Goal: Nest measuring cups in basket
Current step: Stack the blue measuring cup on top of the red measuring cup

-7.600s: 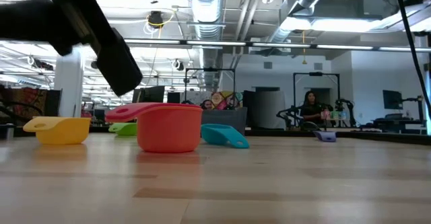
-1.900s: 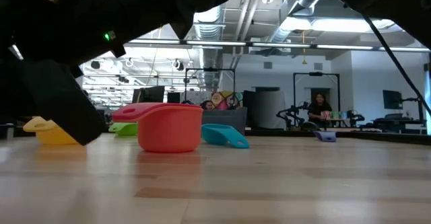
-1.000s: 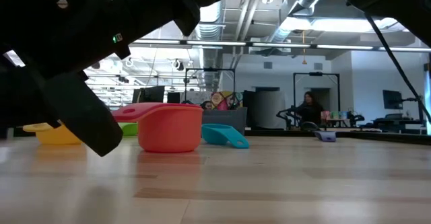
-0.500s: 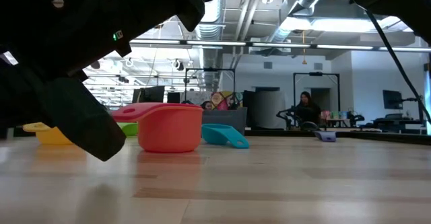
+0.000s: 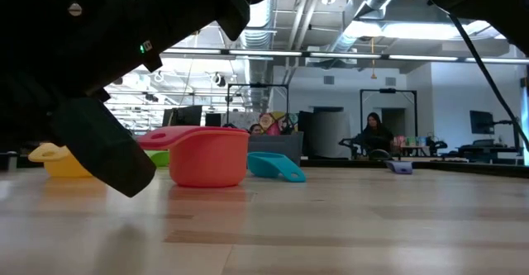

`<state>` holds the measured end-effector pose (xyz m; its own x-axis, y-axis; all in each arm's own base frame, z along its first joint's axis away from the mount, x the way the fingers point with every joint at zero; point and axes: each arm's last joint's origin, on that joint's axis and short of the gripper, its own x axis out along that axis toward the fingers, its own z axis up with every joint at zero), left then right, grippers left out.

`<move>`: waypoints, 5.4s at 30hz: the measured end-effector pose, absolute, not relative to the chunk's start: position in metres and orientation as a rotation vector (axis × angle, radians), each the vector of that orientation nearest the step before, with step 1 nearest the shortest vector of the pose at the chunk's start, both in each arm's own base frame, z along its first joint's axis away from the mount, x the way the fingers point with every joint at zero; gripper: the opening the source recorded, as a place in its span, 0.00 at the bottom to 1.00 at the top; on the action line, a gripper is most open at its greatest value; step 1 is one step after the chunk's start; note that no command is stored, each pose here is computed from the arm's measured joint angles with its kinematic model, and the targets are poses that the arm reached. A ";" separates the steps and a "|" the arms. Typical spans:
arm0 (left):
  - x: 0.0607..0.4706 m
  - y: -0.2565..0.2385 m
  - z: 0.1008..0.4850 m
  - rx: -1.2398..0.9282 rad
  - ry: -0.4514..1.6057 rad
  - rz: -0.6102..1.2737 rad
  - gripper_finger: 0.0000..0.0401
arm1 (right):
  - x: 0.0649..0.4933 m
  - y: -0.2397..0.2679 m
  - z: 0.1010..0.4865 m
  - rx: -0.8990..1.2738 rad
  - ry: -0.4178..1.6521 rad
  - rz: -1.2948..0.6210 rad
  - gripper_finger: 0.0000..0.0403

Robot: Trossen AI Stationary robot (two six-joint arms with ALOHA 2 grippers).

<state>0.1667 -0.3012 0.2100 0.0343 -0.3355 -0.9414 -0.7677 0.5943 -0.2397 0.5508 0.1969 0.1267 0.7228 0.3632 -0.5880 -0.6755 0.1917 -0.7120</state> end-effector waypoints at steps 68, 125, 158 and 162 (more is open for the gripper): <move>0.162 -0.293 0.300 -0.976 0.979 0.554 0.14 | 0.533 0.213 0.183 -1.069 0.514 0.445 0.01; 0.163 -0.243 0.349 -1.021 0.856 0.507 0.47 | 0.505 0.195 0.294 -1.082 0.446 0.150 0.03; 0.167 -0.239 0.353 -0.951 0.811 0.460 0.01 | 0.505 0.196 0.293 -1.100 0.444 0.157 0.03; 0.167 -0.238 0.353 -0.950 0.809 0.460 0.00 | 0.506 0.196 0.293 -1.100 0.443 0.157 0.03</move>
<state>0.1669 -0.2384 0.3533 0.6268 0.0051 -0.7792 -0.6671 0.5204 -0.5331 0.5055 0.1961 0.2928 0.9020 -0.0938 -0.4215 -0.3384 0.4530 -0.8248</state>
